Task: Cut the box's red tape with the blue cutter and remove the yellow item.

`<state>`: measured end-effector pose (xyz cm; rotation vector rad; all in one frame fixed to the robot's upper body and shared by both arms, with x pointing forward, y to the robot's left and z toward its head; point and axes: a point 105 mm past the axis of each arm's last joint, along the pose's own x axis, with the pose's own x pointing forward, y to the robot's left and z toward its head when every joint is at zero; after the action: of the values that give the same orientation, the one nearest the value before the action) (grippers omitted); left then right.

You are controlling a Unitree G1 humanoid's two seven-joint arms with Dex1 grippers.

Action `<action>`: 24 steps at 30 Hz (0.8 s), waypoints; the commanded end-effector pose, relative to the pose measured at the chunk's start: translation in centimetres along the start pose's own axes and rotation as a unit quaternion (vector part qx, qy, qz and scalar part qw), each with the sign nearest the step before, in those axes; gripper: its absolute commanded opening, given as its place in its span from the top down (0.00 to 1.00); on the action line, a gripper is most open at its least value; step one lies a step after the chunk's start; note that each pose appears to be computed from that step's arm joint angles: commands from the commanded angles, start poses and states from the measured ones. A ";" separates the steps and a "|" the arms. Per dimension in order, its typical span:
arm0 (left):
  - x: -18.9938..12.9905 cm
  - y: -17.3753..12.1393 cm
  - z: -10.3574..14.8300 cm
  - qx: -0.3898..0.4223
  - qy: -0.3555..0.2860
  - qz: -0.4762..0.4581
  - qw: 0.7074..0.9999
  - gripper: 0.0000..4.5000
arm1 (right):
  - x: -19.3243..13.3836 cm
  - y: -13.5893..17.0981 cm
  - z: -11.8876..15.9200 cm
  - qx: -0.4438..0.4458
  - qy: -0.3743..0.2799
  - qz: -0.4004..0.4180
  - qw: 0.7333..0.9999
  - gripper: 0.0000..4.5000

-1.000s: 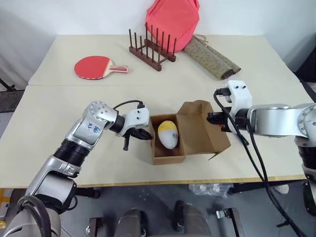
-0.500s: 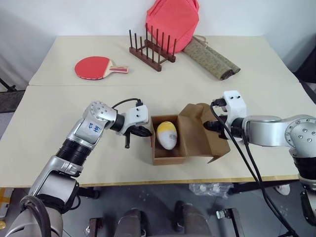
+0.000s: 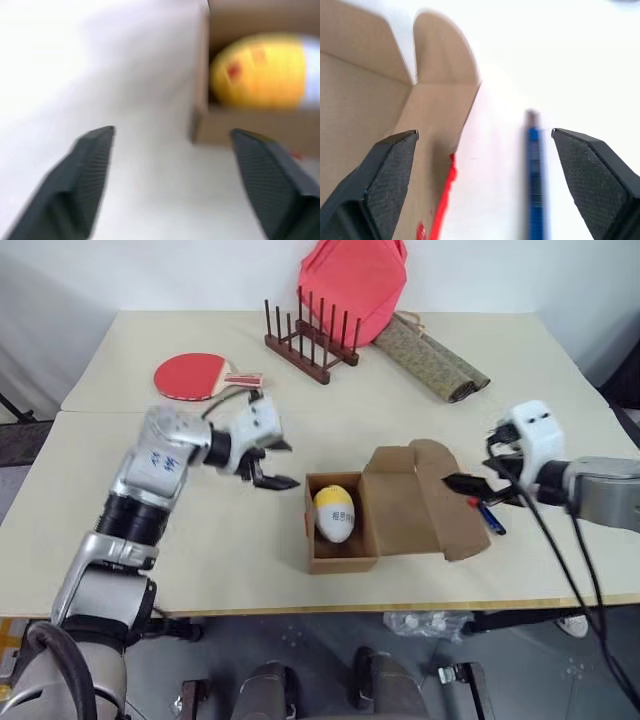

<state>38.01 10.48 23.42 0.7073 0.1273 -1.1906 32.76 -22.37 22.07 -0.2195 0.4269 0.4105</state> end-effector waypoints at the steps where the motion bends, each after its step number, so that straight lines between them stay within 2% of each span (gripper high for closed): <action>1: 1.1 -0.8 4.3 0.083 -0.060 -0.032 0.994 0.01 | -2.3 0.2 2.1 -0.063 -0.047 0.030 0.996 0.00; 4: 3.8 -3.6 5.4 0.119 -0.070 -0.107 0.985 0.01 | -3.8 1.3 2.7 -0.095 -0.061 0.071 0.991 0.00; 9: 6.2 -6.8 2.1 0.152 -0.002 -0.192 0.969 0.01 | -4.8 1.5 2.7 -0.105 -0.068 0.069 0.990 0.00; 14: 6.5 -7.4 0.1 0.175 0.041 -0.220 0.959 0.01 | -5.8 2.6 2.6 -0.110 -0.077 0.068 0.989 0.00; 15: 6.5 -7.6 0.0 0.181 0.041 -0.229 0.956 0.07 | -5.9 2.9 2.5 -0.110 -0.079 0.070 0.988 0.00; 17: 6.5 -7.5 0.0 0.195 0.039 -0.232 0.952 0.14 | -6.1 3.4 2.5 -0.112 -0.081 0.071 0.988 0.00; 24: 6.4 -6.8 1.3 0.196 0.007 -0.220 0.956 0.59 | -6.4 3.6 2.1 -0.114 -0.078 0.070 0.988 0.00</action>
<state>34.09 3.67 16.93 1.0620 0.1222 -1.6710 26.99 -20.86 25.31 -0.3590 0.2914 0.6153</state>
